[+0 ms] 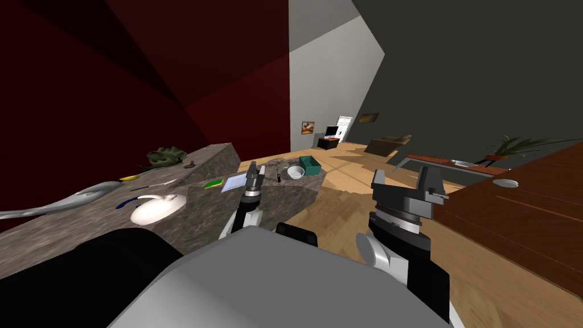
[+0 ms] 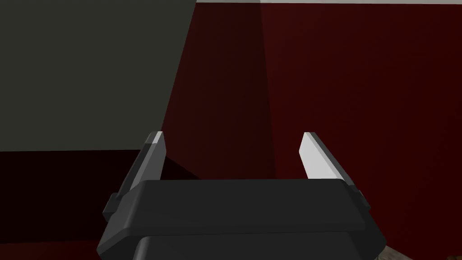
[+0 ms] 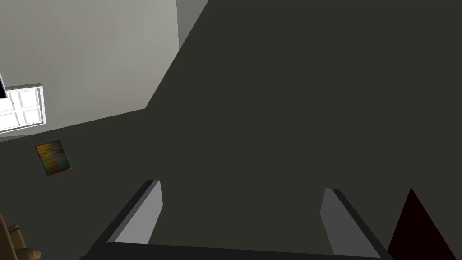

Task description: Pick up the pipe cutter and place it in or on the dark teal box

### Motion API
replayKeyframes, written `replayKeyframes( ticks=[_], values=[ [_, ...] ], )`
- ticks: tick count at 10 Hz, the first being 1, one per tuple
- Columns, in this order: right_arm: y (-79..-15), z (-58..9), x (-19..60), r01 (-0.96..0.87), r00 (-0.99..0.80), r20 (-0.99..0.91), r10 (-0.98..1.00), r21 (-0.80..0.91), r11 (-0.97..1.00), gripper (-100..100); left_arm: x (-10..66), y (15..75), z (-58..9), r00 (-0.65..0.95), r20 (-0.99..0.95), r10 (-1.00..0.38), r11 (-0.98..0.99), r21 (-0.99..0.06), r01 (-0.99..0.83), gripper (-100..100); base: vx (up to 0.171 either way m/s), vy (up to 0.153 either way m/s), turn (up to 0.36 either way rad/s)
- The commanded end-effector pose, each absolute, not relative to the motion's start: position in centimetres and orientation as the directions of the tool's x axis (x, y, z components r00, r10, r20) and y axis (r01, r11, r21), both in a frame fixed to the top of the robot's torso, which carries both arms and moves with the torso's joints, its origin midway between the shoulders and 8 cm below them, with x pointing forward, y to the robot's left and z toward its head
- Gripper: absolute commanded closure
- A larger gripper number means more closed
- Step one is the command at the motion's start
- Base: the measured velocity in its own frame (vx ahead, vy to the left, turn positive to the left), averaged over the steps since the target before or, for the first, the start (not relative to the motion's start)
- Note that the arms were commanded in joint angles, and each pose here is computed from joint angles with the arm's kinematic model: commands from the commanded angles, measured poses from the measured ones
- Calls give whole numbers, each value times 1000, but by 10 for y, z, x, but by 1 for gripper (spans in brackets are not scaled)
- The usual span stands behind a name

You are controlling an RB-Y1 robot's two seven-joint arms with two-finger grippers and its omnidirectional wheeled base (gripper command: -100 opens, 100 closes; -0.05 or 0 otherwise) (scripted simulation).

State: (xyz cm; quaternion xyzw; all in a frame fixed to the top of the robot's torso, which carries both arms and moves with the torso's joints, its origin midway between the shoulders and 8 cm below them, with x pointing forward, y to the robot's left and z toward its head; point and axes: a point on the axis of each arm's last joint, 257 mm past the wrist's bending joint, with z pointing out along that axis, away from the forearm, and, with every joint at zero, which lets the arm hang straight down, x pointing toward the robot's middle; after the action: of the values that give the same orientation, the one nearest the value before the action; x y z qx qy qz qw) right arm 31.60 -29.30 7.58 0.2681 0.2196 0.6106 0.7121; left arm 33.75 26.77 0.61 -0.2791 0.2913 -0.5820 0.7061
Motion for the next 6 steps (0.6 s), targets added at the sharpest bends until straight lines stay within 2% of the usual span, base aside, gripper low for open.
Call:
replayKeyframes(
  ticks=[1, 3, 6],
  values=[
    [-293, 76, 316, -752, 158, 15, 987, 650, 111, 0, 341, 266, 2, 132, -105, -986, 166, -740, 651, -100, -13, -16, 5],
    [-293, 76, 316, -752, 158, 15, 987, 650, 110, 0, 348, 265, -6, 100, -120, -988, 156, -757, 635, -100, -36, -41, 13],
    [-293, 76, 316, -752, 158, 15, 987, 650, 110, 0, 369, 270, -30, 44, -89, -995, 98, -808, 581, -100, -72, -77, 22]
  ],
)
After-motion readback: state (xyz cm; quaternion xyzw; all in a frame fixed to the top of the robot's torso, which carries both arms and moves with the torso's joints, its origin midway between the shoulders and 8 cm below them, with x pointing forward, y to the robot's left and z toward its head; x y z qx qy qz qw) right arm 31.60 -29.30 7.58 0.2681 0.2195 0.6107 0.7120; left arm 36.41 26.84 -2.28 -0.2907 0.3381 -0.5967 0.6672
